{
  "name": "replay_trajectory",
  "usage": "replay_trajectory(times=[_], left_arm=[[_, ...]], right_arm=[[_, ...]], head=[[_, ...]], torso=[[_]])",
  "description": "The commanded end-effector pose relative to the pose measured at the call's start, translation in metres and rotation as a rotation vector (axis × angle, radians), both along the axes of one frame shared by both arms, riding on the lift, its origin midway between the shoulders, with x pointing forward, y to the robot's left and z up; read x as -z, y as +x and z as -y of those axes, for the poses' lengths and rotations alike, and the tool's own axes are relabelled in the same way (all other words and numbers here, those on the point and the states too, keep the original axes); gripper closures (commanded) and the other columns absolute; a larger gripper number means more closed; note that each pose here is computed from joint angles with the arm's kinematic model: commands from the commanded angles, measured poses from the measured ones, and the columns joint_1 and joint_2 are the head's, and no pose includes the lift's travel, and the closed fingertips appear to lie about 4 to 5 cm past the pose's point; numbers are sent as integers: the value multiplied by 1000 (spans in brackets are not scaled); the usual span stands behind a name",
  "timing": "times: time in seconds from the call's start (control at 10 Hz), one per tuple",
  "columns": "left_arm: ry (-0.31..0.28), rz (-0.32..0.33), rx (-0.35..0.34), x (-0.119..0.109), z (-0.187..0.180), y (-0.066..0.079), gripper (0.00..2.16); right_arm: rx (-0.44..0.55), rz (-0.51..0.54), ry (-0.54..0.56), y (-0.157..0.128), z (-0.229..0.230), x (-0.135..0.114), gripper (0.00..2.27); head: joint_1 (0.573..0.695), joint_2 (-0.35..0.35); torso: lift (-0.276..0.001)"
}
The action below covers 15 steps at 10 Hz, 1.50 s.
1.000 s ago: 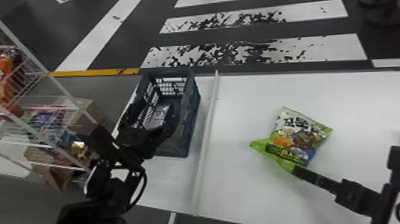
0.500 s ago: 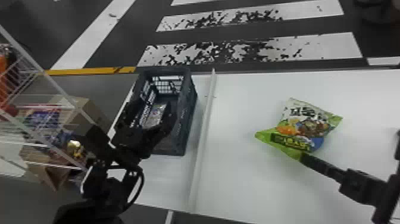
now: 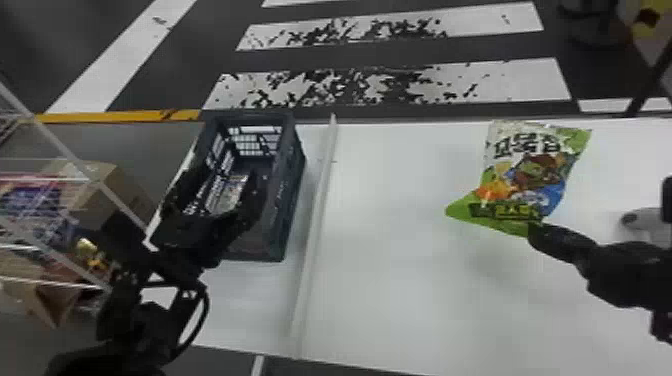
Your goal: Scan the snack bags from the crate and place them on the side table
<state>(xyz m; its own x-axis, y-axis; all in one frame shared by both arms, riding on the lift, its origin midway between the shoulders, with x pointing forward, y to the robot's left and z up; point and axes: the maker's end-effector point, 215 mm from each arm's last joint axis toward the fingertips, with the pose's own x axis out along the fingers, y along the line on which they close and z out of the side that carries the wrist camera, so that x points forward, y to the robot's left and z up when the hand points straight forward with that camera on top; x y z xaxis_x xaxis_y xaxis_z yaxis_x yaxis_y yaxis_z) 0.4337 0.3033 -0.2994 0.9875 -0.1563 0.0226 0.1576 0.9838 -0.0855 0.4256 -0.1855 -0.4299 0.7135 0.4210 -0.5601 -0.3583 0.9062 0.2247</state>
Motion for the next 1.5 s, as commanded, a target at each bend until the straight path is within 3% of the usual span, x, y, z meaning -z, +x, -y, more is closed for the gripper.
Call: replay_trajectory(times=[0.0, 0.3, 0.5, 0.6, 0.8, 0.9, 1.0, 1.1, 1.2, 1.3, 1.4], left_arm=[[0, -2, 1, 0, -2, 0, 63], [0, -2, 2, -1, -2, 0, 63], [-1, -5, 3, -1, -1, 0, 63], [-2, -2, 4, -3, -1, 0, 63], [-2, -3, 3, -3, -1, 1, 63], [-3, -6, 4, -2, -1, 1, 63], [-3, -5, 4, -2, -1, 1, 66], [-5, -5, 6, -3, 0, 2, 66], [-6, -8, 8, -2, 1, 2, 66], [-7, -8, 9, -2, 2, 3, 66], [-7, -8, 9, -2, 2, 3, 66]], right_arm=[[-13, 63, -244, 9, 28, -7, 2246], [-44, 200, -704, 24, 58, -23, 2246], [-107, 351, -1127, 23, 58, -38, 2246], [-180, 412, -1320, 18, 47, -34, 2246], [-296, 441, -1606, -2, 38, -12, 2246], [-296, 390, -1730, -16, 51, 0, 2246], [-354, 388, -1777, -26, 44, 14, 2209], [-386, 383, -1790, -36, 37, 23, 1966], [-424, 361, -1758, -47, 30, 33, 1038], [-477, 316, -1634, -60, 16, 47, 33], [-498, 275, -1504, -68, 4, 53, -2]], head=[[695, 158], [695, 97], [695, 70], [695, 70], [695, 89], [695, 102], [695, 97], [695, 96], [695, 102], [695, 112], [695, 118]], torso=[[-94], [-94], [-94], [-94], [-94], [-94], [-94], [-94], [-94], [-94], [-94]])
